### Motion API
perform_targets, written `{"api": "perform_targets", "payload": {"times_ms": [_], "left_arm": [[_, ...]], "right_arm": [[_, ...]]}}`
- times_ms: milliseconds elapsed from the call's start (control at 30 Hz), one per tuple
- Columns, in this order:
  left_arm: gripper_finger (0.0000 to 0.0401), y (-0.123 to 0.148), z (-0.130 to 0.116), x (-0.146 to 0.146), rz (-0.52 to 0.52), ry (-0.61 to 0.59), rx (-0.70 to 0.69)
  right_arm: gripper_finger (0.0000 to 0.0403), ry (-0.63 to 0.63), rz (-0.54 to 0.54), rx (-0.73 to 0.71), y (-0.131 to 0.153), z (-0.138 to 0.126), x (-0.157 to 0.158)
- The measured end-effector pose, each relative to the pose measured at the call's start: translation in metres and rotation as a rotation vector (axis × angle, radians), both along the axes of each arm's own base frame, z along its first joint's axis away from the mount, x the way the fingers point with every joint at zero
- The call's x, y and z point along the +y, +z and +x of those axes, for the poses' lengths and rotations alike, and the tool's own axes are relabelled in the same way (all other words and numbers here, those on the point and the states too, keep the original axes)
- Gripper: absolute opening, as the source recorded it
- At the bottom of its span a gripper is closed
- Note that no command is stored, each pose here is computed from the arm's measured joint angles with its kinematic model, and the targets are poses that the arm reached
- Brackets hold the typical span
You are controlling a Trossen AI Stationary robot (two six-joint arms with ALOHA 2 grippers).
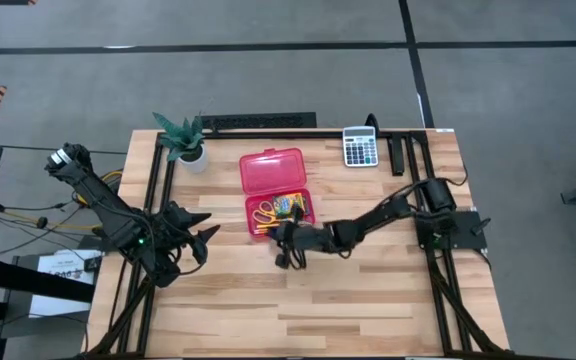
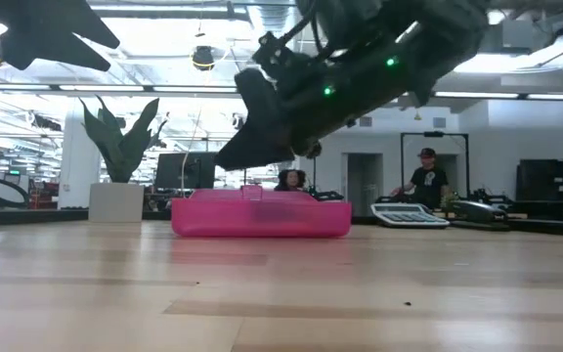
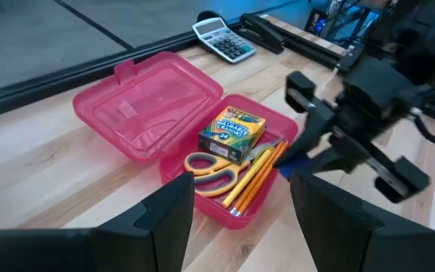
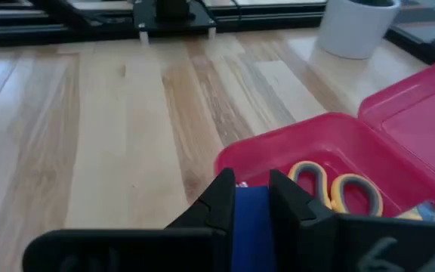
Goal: Pack school essentials
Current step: Put the eraser into the supply box
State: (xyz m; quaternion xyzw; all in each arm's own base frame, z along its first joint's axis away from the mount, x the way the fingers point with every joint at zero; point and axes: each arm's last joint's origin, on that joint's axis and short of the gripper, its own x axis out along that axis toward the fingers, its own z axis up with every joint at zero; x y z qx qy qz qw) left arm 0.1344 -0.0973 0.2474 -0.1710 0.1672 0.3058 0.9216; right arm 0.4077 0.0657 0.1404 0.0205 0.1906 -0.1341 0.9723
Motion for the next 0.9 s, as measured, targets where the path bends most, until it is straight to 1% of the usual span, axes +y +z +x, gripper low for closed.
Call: {"api": "perform_targets", "payload": {"times_ms": [200,333,433,600,900], "left_arm": [[0.0208,0.0,0.0,0.0,0.002,0.001,-0.001],[0.0208,0.0,0.0,0.001,0.011,0.003,0.001],[0.0208,0.0,-0.001,0.001,0.019,-0.001,0.007],[0.0208,0.0,-0.001,0.001,0.023,-0.001,0.007],[0.0208,0.0,-0.001,0.001,0.023,-0.001,0.007]], "right_arm": [[0.0057,0.013,-0.001,0.016,0.0,0.005,-0.037],[0.0057,0.033,-0.02,0.026,0.0,0.007,-0.054],[0.0057,0.059,-0.013,0.029,0.0,0.007,-0.06],[0.0057,0.068,-0.004,0.028,0.0,0.007,-0.067],[0.0062,0.091,-0.037,0.049,-0.001,0.007,-0.066]]}}
